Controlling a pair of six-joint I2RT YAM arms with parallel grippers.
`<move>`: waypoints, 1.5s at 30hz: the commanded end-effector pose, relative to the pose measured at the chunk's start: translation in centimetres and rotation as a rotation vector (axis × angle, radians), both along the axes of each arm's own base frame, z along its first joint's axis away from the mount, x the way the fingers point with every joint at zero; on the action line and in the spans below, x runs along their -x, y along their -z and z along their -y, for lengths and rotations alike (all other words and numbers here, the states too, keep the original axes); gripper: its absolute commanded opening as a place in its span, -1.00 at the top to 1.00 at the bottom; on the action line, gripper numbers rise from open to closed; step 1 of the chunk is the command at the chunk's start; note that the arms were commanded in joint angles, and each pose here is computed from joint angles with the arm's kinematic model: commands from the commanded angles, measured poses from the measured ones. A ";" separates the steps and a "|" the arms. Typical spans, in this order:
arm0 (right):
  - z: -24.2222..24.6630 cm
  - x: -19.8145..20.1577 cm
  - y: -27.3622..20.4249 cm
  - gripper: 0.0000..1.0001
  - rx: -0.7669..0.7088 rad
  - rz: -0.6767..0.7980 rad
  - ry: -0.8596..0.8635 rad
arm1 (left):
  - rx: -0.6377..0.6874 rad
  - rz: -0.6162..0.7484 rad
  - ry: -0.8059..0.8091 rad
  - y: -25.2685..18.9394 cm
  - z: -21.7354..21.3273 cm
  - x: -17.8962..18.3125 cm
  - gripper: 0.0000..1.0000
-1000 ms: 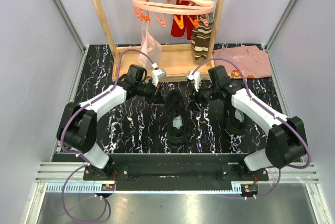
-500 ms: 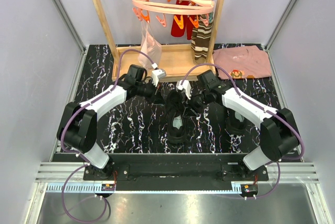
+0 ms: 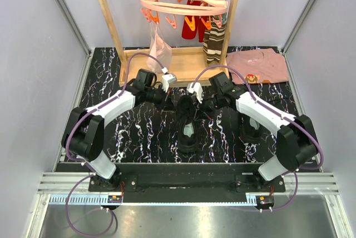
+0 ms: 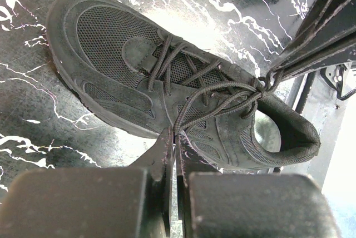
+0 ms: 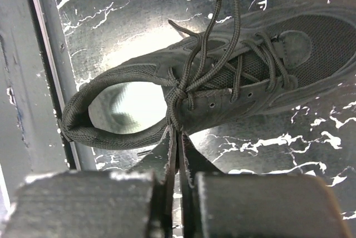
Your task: Tie the shoes
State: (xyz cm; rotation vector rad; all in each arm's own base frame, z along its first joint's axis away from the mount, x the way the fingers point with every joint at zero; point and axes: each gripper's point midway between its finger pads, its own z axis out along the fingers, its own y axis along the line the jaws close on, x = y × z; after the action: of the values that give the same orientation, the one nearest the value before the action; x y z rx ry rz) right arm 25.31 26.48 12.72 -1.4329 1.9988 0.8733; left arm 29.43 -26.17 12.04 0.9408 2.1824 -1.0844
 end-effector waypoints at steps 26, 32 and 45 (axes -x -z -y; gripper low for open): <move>4.0 1.6 0.9 1.00 0.085 0.003 0.130 | -0.018 0.086 -0.110 -1.0 -3.3 -3.9 1.00; 4.5 1.6 1.5 1.00 0.121 0.002 0.124 | -0.041 0.105 -0.110 -0.9 -3.7 -4.1 1.00; 6.4 2.5 2.9 1.00 0.184 0.002 0.134 | -0.080 0.122 -0.121 -0.3 -4.6 -5.0 1.00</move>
State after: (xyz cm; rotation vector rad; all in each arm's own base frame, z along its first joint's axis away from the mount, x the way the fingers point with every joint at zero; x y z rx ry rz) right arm 24.01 22.66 10.85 -1.3693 2.0966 0.7150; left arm 30.93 -23.50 11.72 0.8900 2.2072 -1.0352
